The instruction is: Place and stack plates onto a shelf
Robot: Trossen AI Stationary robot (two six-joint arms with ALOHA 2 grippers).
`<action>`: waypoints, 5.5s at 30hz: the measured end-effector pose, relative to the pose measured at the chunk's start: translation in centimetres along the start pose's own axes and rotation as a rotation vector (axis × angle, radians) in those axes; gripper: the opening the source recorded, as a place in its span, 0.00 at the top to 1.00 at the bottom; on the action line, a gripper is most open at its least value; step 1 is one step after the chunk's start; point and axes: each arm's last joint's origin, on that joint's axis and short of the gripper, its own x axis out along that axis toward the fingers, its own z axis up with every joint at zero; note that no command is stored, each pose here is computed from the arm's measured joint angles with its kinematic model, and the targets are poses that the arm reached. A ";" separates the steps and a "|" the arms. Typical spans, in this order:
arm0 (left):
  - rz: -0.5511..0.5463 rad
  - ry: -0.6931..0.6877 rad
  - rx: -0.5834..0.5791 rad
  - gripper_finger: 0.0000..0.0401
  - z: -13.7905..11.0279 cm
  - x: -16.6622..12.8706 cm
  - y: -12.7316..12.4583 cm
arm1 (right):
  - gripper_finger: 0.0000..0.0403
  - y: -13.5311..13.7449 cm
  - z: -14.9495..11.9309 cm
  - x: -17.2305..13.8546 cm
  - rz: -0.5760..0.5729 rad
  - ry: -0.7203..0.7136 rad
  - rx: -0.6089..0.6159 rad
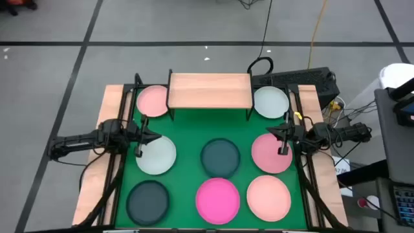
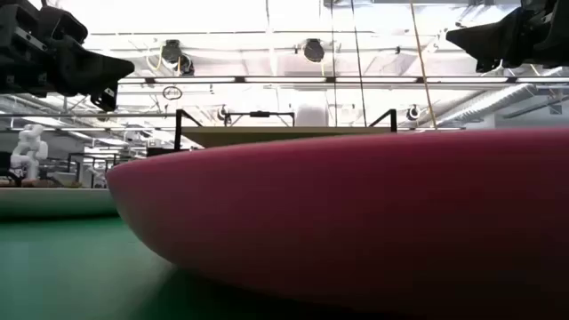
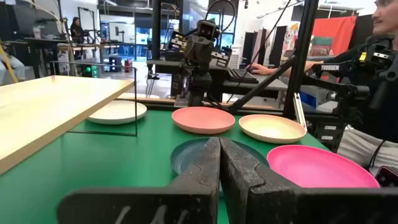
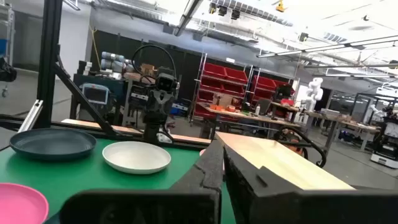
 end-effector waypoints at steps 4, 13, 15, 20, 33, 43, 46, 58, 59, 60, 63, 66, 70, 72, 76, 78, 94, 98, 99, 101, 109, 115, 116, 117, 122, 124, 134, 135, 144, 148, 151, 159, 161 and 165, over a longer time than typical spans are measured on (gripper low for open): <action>0.000 0.000 0.000 0.98 0.0 0.0 0.0 | 1.00 0.0 0.0 0.0 0.000 0.001 0.000; 0.000 0.000 0.000 0.98 0.0 0.0 0.0 | 1.00 0.0 0.0 0.0 0.000 0.000 0.000; 0.000 0.000 0.000 0.98 0.0 0.0 0.0 | 1.00 0.0 0.0 0.0 0.000 0.001 0.000; 0.000 0.000 0.000 0.98 0.0 0.0 0.0 | 1.00 0.0 0.0 0.0 0.000 0.001 0.000; 0.000 0.000 0.000 0.98 0.0 0.0 0.0 | 1.00 0.0 0.0 0.0 0.000 0.000 0.000; 0.000 0.000 0.000 0.98 0.0 0.0 0.0 | 1.00 0.0 0.0 0.0 0.000 0.000 0.000; 0.000 0.000 0.000 0.98 0.0 0.0 0.0 | 1.00 0.0 0.0 0.0 0.000 0.001 -0.001; 0.000 0.000 0.000 0.98 0.0 0.0 0.0 | 1.00 0.0 0.0 0.0 0.000 0.000 0.000; 0.000 0.000 0.000 0.98 0.0 0.0 0.0 | 1.00 0.0 0.0 0.0 0.000 0.001 0.000; 0.000 0.000 0.000 0.98 0.0 0.0 0.0 | 1.00 0.0 0.0 0.0 0.000 0.001 0.000; 0.000 0.000 0.000 0.98 0.0 0.0 0.0 | 1.00 0.0 0.0 0.0 0.000 0.000 0.000; 0.000 0.000 0.000 0.98 0.0 0.0 0.0 | 1.00 0.0 0.0 0.0 0.000 0.001 0.000; 0.000 0.000 0.000 0.98 0.0 0.0 0.0 | 1.00 0.0 0.0 0.0 0.000 0.001 0.000; 0.000 0.000 0.000 0.98 0.0 0.0 0.0 | 1.00 0.0 0.0 0.0 0.000 0.001 0.000; 0.000 0.000 0.000 0.98 0.0 0.0 0.0 | 1.00 0.0 0.0 0.0 0.000 0.001 0.000; 0.000 0.000 0.000 0.98 0.0 0.0 0.0 | 1.00 0.0 0.0 0.0 0.000 0.001 0.000; 0.000 0.000 0.000 0.98 0.0 0.0 0.0 | 1.00 0.0 0.0 0.0 0.000 0.001 0.000; 0.000 0.000 0.000 0.98 0.0 0.0 0.0 | 1.00 0.0 0.0 0.0 0.000 0.001 0.000; 0.000 0.000 0.000 0.98 0.0 0.0 0.0 | 1.00 0.0 0.0 0.0 0.000 0.001 0.000; 0.000 0.000 0.000 0.98 0.0 0.0 0.0 | 1.00 0.0 0.0 0.0 0.000 0.000 0.000; 0.000 0.000 0.000 0.98 0.0 0.0 0.0 | 1.00 0.0 0.0 0.0 0.000 0.001 0.000; 0.000 0.000 0.000 0.98 0.0 0.0 0.0 | 1.00 0.0 0.1 0.0 -0.002 -0.006 0.002; 0.000 0.000 0.000 0.98 0.0 0.0 0.0 | 1.00 0.0 0.1 0.0 -0.002 -0.006 0.002; 0.000 0.000 0.000 0.98 0.0 0.0 0.0 | 1.00 0.0 0.1 0.0 -0.002 -0.005 0.002; 0.000 0.000 0.000 0.98 0.0 0.0 0.0 | 1.00 0.0 0.0 0.0 -0.001 -0.005 0.012; 0.000 0.000 0.000 0.98 0.0 0.0 0.0 | 1.00 0.0 0.1 0.0 0.001 -0.006 0.086; 0.000 0.000 0.000 0.98 0.0 0.0 0.0 | 1.00 -0.3 1.0 0.0 -0.017 -0.102 0.307; 0.000 0.000 0.000 0.98 0.0 0.0 0.0 | 1.00 -0.3 1.0 0.0 -0.017 -0.106 0.330; 0.000 0.000 0.000 0.98 0.0 0.0 0.0 | 1.00 -0.7 2.6 0.2 -0.045 -0.264 0.330; 0.000 0.000 0.000 0.98 0.0 0.0 0.0 | 1.00 -0.6 3.0 0.7 -0.052 -0.277 0.284; 0.000 0.000 0.000 0.98 0.0 0.0 0.0 | 1.00 -0.3 3.2 1.4 -0.044 -0.243 0.282; 0.000 0.000 0.000 0.98 0.0 0.0 0.0 | 1.00 0.8 2.3 3.9 -0.033 -0.063 0.218; 0.000 0.000 0.000 0.98 0.0 0.0 0.0 | 1.00 1.1 1.9 4.4 -0.036 -0.033 0.201; 0.000 0.000 0.000 0.98 0.0 0.0 0.0 | 1.00 1.5 1.6 5.1 -0.023 -0.029 0.213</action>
